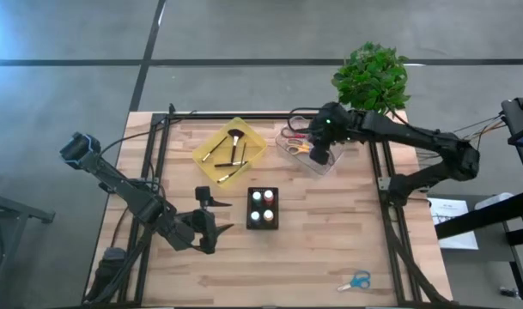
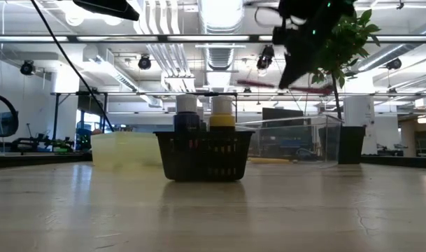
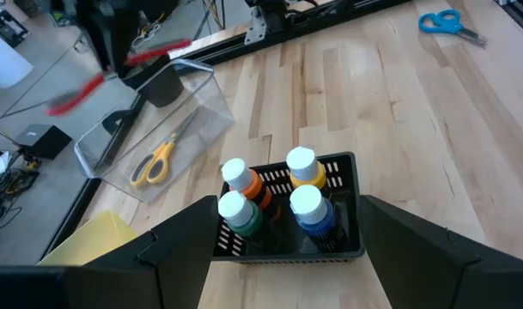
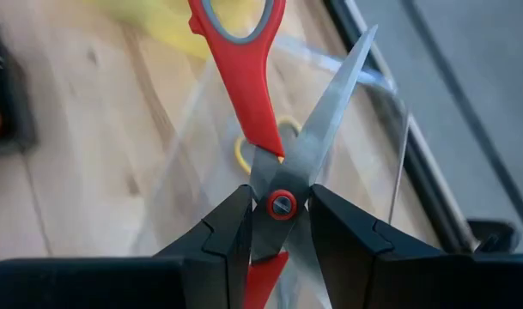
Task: Pick & Place Paint Supplies
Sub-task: Put the red scissors into the transparent bin
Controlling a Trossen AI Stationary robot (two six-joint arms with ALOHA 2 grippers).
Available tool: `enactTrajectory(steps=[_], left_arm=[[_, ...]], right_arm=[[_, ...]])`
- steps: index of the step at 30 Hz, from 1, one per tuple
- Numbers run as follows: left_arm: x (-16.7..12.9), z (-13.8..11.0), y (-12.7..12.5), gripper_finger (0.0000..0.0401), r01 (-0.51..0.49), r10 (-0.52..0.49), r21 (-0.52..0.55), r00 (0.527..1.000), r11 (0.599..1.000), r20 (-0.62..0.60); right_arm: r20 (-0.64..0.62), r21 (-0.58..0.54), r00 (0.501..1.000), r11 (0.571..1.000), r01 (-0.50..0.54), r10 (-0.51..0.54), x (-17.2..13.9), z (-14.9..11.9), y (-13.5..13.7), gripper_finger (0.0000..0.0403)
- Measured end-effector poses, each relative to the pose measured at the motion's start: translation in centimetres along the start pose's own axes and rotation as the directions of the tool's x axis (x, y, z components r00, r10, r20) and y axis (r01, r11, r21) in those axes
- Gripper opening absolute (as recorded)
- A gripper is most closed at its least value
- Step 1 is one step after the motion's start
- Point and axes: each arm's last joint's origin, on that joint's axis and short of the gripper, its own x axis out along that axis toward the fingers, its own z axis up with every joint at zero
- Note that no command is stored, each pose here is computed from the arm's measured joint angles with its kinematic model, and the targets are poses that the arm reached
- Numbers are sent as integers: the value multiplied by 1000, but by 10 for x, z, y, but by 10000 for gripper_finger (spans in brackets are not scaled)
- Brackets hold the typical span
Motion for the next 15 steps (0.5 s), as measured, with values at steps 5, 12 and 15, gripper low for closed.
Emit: enactTrajectory(steps=[5,12,15], left_arm=[[0,-1,0,287,-1,1,10,1000,1000,-10],[1,-4,0,287,-2,2,12,1000,1000,-14],[1,-6,-1,287,-2,3,16,1000,1000,-20]], right_arm=[[-116,6,993,1000,-2,3,31,-11,-5,107],[-213,16,977,1000,-13,16,56,-17,-2,107],[-238,24,971,1000,-6,12,58,-17,-3,107]])
